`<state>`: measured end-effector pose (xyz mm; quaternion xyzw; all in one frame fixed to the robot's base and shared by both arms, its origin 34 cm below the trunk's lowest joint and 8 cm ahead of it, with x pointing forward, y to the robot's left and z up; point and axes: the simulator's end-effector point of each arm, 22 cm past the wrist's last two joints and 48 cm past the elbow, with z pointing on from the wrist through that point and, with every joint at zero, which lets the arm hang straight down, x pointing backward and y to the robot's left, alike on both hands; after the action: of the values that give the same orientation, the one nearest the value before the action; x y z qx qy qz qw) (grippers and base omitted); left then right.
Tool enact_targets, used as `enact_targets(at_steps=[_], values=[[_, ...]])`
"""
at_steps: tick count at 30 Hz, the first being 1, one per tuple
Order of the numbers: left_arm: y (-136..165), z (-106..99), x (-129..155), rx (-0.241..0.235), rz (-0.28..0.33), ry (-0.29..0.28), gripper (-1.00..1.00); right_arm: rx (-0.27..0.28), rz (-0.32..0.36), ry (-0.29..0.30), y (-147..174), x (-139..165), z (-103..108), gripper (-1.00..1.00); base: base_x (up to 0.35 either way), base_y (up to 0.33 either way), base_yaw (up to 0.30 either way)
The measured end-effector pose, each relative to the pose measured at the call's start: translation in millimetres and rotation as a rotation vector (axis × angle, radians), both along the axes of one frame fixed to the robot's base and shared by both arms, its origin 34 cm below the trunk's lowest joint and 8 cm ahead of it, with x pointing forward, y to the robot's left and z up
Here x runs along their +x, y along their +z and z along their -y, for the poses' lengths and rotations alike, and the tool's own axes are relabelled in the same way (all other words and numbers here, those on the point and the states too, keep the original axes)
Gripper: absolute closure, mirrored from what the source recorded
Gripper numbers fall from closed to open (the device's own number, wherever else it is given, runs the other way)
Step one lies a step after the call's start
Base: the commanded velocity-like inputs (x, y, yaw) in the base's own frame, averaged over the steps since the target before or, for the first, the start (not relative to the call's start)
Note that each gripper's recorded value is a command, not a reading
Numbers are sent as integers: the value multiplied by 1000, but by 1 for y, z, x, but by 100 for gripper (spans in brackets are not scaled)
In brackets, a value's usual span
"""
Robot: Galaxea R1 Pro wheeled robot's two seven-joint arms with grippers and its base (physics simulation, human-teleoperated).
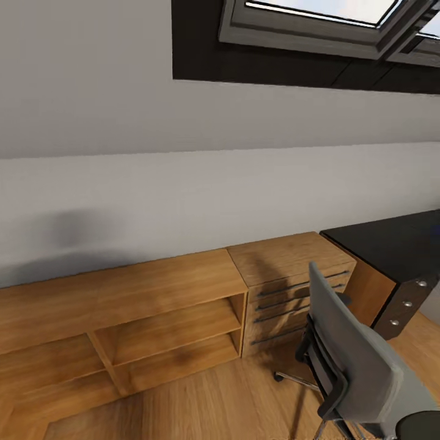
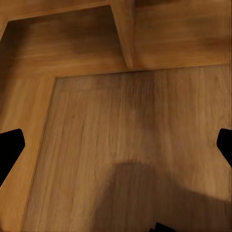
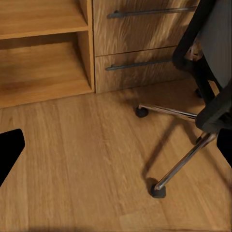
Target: In the bedroom, organize the workspace by keeping the computer under the desk, ensuring the monitor is on the desk, placing the keyboard on the desk next to the monitor, placing the mouse on the desk next to the keyboard, moving the folder from the swivel chair onto the desk next to the mouse, stacking the notebook on top of the folder with the pen on top of the notebook, and positioning the swivel chair next to the desk.
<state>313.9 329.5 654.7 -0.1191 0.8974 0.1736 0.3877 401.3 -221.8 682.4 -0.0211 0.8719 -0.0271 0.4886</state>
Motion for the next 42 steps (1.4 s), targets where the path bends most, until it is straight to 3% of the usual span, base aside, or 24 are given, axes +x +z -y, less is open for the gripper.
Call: enact_targets(at_steps=[13, 21, 42], values=[[0, 0, 0, 0, 0, 0, -100, 1, -6, 3, -1, -1, -2, -100, 0, 0, -293], [0, 0, 0, 0, 0, 0, -100, -8, -63, 7, -11, -7, -3, -100, 0, 0, -280], [0, 0, 0, 0, -1, 0, -100, -8, -67, 10, -12, -8, -4, -100, 0, 0, -243]])
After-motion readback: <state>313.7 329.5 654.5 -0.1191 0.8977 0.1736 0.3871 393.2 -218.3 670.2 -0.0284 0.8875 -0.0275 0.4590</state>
